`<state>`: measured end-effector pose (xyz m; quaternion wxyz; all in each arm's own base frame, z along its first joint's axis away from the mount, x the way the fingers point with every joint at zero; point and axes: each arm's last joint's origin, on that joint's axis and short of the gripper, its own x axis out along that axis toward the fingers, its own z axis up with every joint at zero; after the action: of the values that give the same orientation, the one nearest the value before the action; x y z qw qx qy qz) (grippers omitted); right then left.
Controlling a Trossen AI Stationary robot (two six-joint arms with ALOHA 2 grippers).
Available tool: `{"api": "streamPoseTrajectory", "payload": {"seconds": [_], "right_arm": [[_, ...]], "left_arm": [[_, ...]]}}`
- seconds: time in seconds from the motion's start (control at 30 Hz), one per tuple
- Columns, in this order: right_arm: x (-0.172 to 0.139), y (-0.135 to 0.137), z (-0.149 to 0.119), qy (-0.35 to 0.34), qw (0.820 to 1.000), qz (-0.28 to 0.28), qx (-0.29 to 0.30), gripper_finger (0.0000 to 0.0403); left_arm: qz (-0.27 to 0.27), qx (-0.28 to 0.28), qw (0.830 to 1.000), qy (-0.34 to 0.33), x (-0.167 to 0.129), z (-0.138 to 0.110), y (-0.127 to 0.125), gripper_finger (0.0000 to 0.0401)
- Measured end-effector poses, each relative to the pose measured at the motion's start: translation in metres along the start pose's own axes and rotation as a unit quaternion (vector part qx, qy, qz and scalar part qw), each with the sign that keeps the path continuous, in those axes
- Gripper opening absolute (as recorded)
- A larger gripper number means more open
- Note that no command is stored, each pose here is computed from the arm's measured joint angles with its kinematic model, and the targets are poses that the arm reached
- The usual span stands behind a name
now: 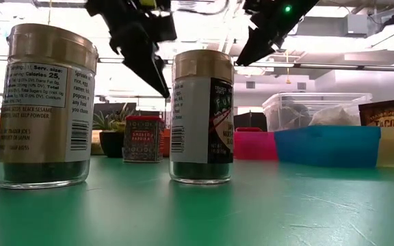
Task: Sort spices by type
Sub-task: Put the red seasoning can into the pink bin
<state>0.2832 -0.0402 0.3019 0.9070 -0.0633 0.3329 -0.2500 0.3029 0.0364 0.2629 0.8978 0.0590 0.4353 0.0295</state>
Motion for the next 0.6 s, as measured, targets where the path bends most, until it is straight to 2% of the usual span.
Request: {"api": "streamPoseTrajectory", "payload": {"seconds": [0.13, 0.23, 0.43, 0.6], "right_arm": [[0.008, 0.009, 0.003, -0.015, 0.999, 0.042, 0.022, 0.0297], [0.024, 0.031, 0.006, -0.034, 0.995, 0.087, 0.018, 0.0297], [0.065, 0.076, 0.012, -0.047, 0.991, 0.124, -0.024, 0.0297], [0.097, 0.093, 0.032, -0.037, 0.984, 0.172, -0.033, 0.0297]], "left_arm": [[0.006, 0.0, 0.999, -0.042, -0.032, -0.009, -0.007, 0.0286], [0.023, -0.009, 0.995, -0.092, -0.046, -0.029, -0.013, 0.0286], [0.048, -0.073, 0.981, -0.175, -0.057, -0.079, -0.021, 0.0286], [0.055, -0.119, 0.968, -0.216, -0.078, -0.101, -0.022, 0.0286]]}}
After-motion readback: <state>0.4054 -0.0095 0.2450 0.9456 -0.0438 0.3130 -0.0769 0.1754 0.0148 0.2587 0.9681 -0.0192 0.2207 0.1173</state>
